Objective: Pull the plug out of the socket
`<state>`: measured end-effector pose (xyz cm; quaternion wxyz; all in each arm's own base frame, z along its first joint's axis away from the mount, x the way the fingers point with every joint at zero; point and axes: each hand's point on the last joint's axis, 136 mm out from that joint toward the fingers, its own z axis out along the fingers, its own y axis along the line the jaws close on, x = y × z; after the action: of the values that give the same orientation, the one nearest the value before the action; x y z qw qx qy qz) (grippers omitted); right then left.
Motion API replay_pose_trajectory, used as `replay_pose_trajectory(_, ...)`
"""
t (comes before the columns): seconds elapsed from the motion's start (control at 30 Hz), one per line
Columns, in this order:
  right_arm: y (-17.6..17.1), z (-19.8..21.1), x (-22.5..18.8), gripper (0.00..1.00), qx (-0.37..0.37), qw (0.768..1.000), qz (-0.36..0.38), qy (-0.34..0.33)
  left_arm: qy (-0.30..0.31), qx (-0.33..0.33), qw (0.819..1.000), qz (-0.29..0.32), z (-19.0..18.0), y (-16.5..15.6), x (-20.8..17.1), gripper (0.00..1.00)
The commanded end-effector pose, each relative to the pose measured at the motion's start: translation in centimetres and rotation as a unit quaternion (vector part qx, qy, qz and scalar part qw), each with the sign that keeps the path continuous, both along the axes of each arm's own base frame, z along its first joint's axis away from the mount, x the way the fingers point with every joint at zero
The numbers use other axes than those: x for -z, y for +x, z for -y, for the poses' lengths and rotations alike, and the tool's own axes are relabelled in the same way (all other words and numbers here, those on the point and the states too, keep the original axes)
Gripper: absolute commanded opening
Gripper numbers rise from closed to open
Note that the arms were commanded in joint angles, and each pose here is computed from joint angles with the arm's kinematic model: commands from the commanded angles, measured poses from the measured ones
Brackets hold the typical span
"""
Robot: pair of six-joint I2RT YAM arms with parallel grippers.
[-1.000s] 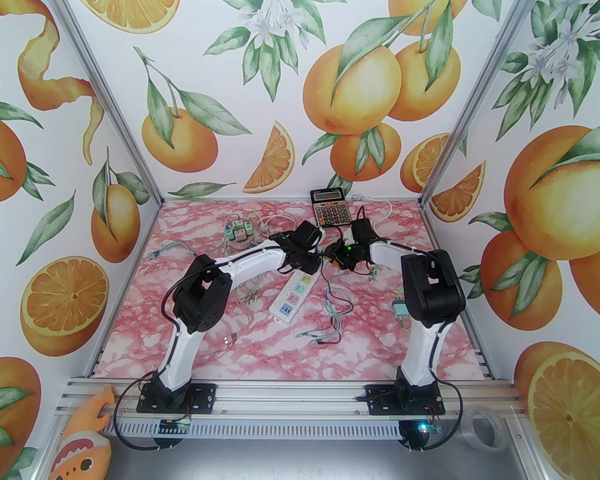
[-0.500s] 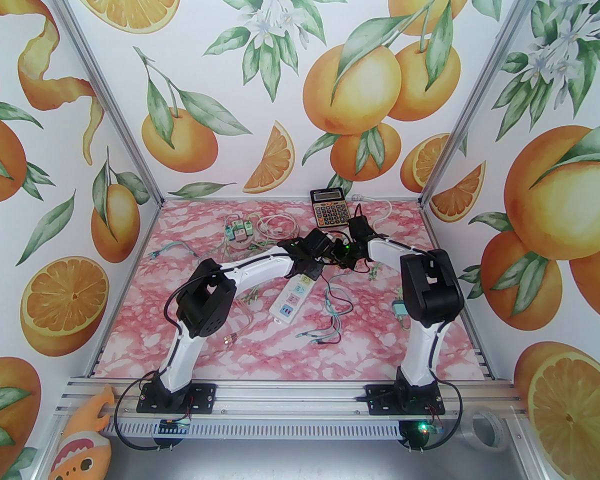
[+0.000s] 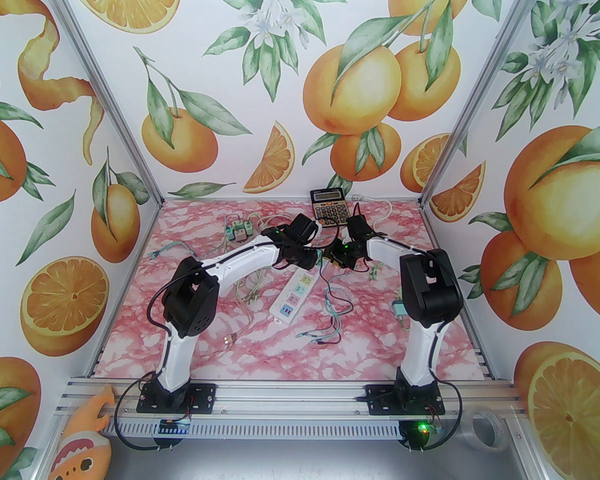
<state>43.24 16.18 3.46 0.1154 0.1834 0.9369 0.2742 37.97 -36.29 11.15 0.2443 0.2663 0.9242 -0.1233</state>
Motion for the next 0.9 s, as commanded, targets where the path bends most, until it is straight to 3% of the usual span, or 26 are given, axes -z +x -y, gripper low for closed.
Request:
replay_pose_trajectory(0.0, -3.5, 3.2, 4.5, 0.34, 0.017, 0.992, -0.088, -0.085, 0.0, -0.002, 0.999, 0.032, -0.6, -0.2, -3.4, 0.18)
replay_pose_trajectory(0.27, -1.6, 2.2, -2.4, 0.4, 0.008, 0.998, -0.007, -0.055, 0.037, 0.018, 0.996, 0.076, -1.3, -1.2, -5.2, 0.19)
replay_pose_trajectory(0.57, -3.6, 2.6, -8.4, 0.49, 0.001, 0.998, 0.054, -0.044, 0.059, 0.052, 0.991, 0.11, -0.1, -3.7, -5.6, 0.19)
replay_pose_trajectory(0.67, -4.9, 4.4, -9.2, 0.52, 0.022, 0.996, 0.06, -0.059, 0.063, 0.068, 0.989, 0.118, 0.5, -4.7, -5.2, 0.19)
replay_pose_trajectory(0.87, -8.1, 11.5, -10.1, 0.54, 0.136, 0.985, 0.053, -0.09, 0.081, 0.107, 0.983, 0.129, 2.5, -7.3, -3.6, 0.19)
